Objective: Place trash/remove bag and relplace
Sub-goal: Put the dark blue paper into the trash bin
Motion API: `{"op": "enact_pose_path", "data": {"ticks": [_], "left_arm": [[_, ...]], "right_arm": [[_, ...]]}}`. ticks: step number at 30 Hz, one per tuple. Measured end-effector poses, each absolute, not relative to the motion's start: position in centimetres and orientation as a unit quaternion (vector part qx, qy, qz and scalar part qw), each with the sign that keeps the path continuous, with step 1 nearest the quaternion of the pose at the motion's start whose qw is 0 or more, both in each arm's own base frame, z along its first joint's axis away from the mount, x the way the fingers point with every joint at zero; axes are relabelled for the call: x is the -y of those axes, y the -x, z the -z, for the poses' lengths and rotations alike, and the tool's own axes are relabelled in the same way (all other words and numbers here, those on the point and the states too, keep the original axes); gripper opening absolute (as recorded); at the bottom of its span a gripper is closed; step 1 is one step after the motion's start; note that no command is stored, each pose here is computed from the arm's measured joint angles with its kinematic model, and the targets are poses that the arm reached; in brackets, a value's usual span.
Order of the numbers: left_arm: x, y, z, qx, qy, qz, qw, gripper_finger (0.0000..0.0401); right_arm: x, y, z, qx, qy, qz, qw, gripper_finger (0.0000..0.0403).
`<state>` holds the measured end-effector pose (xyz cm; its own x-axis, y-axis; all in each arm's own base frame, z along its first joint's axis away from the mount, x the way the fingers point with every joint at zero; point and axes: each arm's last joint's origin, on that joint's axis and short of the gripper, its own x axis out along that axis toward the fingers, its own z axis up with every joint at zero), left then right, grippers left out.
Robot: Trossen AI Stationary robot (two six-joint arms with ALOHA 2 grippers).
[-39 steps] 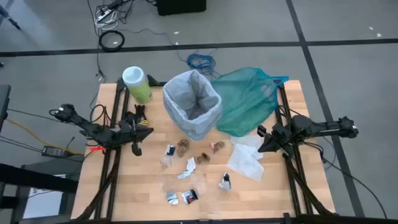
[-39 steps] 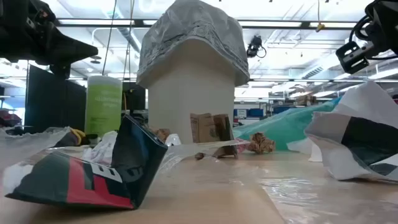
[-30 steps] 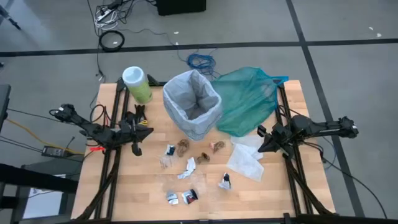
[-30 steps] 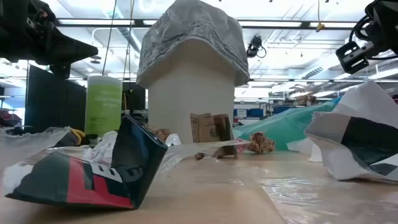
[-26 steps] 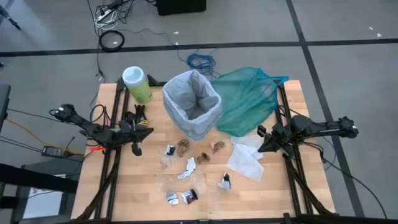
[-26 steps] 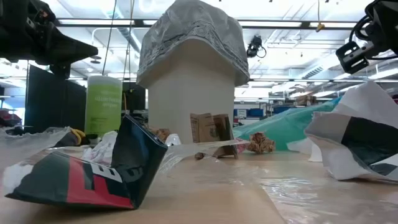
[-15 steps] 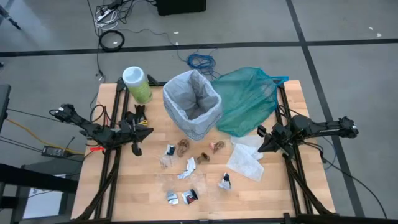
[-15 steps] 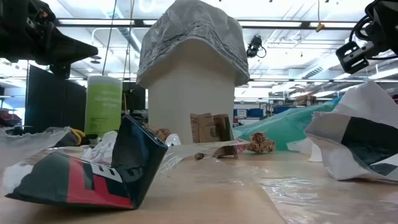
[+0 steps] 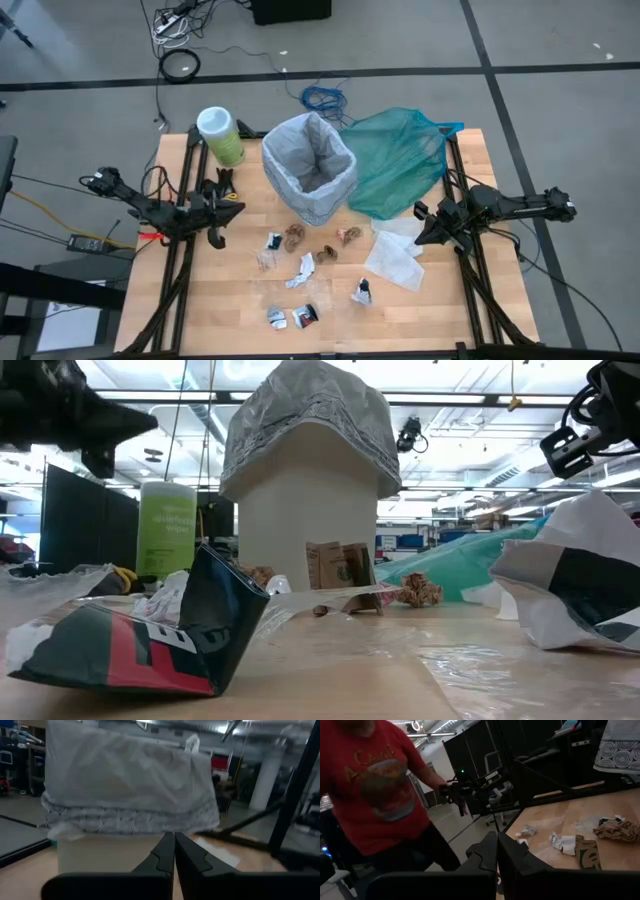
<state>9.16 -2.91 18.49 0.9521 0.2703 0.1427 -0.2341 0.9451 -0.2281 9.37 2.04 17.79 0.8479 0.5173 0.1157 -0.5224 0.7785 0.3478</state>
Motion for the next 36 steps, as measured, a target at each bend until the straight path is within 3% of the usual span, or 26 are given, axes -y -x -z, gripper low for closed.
{"op": "enact_pose_path", "data": {"ticks": [4,10,14,18,22,26,31,36], "left_arm": [[2.8,-8.9,-19.5,0.134,0.149,-0.124,0.972,0.0021],[2.4,-8.3,-21.0,0.214,0.266,-0.107,0.934,0.0021],[2.2,-8.1,-21.6,0.249,0.358,-0.083,0.896,0.0021],[1.9,-7.8,-22.0,0.273,0.378,-0.098,0.879,0.0021],[1.7,-7.6,-22.2,0.283,0.374,-0.129,0.874,0.0021],[1.2,-7.2,-22.8,0.306,0.449,-0.167,0.822,0.0021],[1.7,-7.4,-25.5,0.305,0.439,-0.07,0.842,0.0021],[2.4,-8.7,-30.6,0.248,0.394,-0.118,0.877,0.0021]], "right_arm": [[-2.0,-9.4,-17.8,0.008,-0.186,-0.27,0.945,0.0004],[-1.5,-9.5,-18.4,0.06,-0.194,-0.179,0.963,0.0004],[-1.1,-9.1,-20.1,0.151,-0.244,-0.153,0.946,0.0004],[-0.8,-8.1,-22.1,0.265,-0.296,-0.145,0.906,0.0004],[-0.4,-6.9,-23.6,0.371,-0.296,-0.12,0.872,0.0004],[0.1,-5.5,-25.3,0.457,-0.284,-0.079,0.839,0.0004],[-0.2,-4.5,-27.6,0.473,-0.236,-0.136,0.838,0.0004],[-0.6,-3.7,-32.1,0.444,-0.189,-0.178,0.858,0.0004]]}}
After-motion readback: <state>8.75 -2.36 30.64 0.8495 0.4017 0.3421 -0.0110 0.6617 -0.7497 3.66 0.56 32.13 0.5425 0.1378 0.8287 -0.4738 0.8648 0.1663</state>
